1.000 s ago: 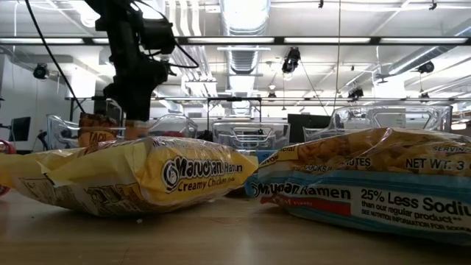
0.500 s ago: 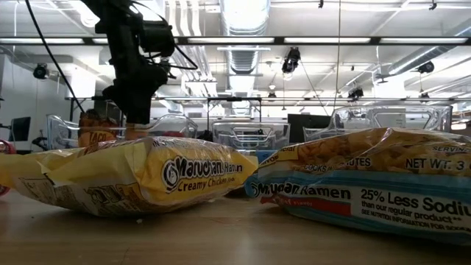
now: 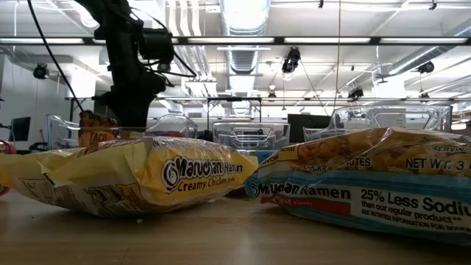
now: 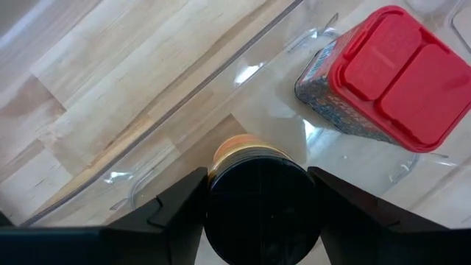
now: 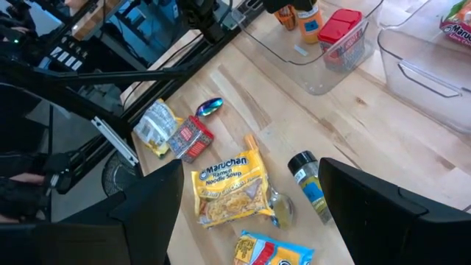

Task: Pick & Place Food Item
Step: Put the orange seasoning bottle into the left transparent bin

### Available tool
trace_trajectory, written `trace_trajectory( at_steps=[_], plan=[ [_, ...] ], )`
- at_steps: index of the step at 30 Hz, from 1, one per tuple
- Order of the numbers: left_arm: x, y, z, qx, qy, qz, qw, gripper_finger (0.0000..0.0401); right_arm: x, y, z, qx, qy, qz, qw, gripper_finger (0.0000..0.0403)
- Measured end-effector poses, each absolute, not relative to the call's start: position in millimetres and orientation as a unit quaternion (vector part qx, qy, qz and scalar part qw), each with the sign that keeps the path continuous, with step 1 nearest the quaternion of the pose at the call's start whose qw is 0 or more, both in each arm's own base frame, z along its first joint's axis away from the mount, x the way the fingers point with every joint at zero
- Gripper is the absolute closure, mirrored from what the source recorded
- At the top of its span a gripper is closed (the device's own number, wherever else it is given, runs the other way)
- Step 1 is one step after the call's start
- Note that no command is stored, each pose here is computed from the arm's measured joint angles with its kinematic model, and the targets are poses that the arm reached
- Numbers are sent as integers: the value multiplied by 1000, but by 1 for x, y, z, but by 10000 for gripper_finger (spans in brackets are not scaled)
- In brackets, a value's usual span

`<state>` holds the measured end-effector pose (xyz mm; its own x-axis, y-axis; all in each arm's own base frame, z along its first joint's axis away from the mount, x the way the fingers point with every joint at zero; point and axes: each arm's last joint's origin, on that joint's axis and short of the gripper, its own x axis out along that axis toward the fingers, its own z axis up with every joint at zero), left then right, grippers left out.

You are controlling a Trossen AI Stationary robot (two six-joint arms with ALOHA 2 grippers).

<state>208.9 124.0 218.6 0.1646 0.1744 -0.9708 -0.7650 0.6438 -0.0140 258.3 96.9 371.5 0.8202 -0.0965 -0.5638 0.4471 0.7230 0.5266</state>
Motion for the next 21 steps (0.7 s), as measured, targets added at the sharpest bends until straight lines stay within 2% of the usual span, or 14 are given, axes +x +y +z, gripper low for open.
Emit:
trace_trajectory(
  at_steps=[8, 21],
  plan=[
    [209, 124, 219, -273, 554, 327, 715, 177, 258, 97, 371, 340, 258, -152, 892, 93],
    [207, 121, 218, -288, 568, 311, 706, 44, 258, 97, 371, 336, 260, -152, 893, 93]
  ],
)
